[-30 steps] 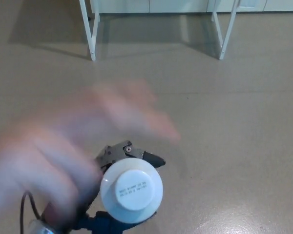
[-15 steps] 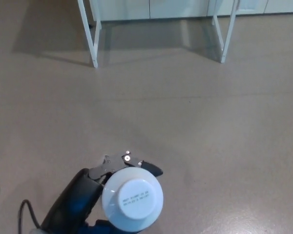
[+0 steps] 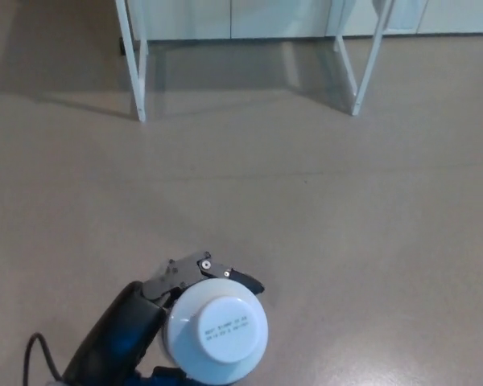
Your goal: The robot picks up a bottle from a person using its left hand and walk towards the table in frontand put the bottle on the table.
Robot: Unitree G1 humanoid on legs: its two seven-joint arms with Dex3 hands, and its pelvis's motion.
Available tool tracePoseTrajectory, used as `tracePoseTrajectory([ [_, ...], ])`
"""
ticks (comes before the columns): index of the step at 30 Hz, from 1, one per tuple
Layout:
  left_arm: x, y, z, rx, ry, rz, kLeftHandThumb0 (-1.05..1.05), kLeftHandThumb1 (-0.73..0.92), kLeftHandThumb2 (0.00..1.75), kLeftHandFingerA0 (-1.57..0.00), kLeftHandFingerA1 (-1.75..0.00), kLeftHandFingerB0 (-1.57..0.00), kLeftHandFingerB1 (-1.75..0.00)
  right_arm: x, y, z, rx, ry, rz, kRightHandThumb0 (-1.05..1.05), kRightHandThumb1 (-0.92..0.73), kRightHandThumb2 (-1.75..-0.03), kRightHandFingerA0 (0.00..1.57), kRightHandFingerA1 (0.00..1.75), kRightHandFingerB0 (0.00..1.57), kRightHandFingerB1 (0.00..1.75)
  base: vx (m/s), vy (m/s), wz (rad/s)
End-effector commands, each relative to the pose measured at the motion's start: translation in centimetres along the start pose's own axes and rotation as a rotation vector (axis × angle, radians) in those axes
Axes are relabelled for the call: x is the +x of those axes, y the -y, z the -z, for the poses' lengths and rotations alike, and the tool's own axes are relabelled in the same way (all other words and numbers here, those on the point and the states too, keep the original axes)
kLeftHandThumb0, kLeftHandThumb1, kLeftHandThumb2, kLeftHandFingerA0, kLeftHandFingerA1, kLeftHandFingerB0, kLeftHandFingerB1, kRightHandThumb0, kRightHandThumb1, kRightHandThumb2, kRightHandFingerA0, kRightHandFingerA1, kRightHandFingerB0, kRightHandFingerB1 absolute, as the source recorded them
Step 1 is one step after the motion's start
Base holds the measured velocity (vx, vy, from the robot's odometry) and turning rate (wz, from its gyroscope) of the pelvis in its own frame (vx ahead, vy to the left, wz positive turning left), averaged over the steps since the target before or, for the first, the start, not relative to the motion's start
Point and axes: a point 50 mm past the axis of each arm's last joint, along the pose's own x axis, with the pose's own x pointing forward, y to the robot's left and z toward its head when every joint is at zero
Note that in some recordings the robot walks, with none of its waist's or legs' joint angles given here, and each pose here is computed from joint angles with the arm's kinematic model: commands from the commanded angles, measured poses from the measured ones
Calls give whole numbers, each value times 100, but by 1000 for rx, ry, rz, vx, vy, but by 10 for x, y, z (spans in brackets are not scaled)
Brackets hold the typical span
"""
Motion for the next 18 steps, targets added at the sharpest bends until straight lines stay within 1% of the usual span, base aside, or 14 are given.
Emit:
tracePoseTrajectory([
  [1, 1, -1, -6, 0, 41, 13, -25, 81, 67, -94, -122, -62, -96, 0, 5, 0, -22, -6, 0, -30, -71, -61, 53, 43, 44, 38, 231, -87, 13],
  [3, 1, -1, -6, -26, 32, 16, -25, 82, 67, -95, -119, -61, -97, 1, 6, -1, -12, -4, 0, -30, -71, -61, 54, 43, 44, 38, 272, -137, 11],
  [6, 2, -2, -6, -21, 33, 14, -25, 81, 67, -94, -123, -61, -98, 1, 6, -2, -18, -1, 4, -30, -70, -61, 55, 43, 45, 37, 266, -194, 13],
  [8, 2, -2, -6, -17, 36, 14, -25, 82, 67, -93, -123, -61, -97, 2, 6, -3, -3, -3, 4, -30, -70, -60, 56, 44, 44, 37, 339, -248, 25],
  [10, 2, -3, -6, -9, 40, 17, -25, 82, 67, -94, -122, -60, -97, 2, 7, -3, 7, -8, 7, -30, -70, -60, 56, 45, 44, 37, 352, -433, 57],
  [12, 1, -2, -6, -27, 49, 18, -24, 81, 67, -93, -122, -60, -99, 1, 6, -2, -4, -9, 1, -30, -70, -61, 54, 43, 44, 37, 324, -220, 17],
  [18, 0, -1, -5, -24, 48, 7, -23, 79, 69, -94, -121, -62, -96, 1, 5, -1, -12, -14, -3, -29, -71, -61, 55, 43, 44, 37, 370, -58, -5],
])
